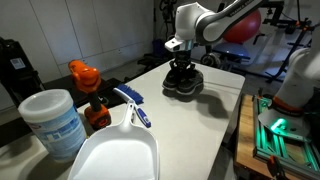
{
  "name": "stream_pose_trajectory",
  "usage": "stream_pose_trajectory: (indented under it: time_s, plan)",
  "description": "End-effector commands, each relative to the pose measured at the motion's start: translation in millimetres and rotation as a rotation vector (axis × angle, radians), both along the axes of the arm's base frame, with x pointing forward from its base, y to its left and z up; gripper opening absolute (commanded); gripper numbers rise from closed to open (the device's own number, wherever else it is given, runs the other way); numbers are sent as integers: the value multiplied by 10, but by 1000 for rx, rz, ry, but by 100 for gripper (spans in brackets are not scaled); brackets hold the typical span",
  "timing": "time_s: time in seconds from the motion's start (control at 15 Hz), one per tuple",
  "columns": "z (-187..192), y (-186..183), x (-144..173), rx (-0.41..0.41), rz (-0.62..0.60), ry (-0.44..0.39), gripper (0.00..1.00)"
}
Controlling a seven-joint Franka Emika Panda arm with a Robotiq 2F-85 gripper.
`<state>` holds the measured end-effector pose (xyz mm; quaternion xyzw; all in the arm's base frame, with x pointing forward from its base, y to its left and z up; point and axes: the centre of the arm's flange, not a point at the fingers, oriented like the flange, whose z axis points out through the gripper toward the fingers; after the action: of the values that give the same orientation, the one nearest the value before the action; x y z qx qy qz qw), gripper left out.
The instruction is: Turn the sneakers to the right
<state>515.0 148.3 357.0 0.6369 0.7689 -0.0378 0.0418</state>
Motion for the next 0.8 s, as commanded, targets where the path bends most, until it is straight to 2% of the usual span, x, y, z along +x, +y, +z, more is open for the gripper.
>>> stream_pose_trajectory:
  time_s: [0.0,0.67,0.73]
  plan:
    - [99,16,36,-20,-14,-22,6]
    - [82,15,43,-14,-30,-27,6]
    - [82,14,44,-17,-34,-26,26]
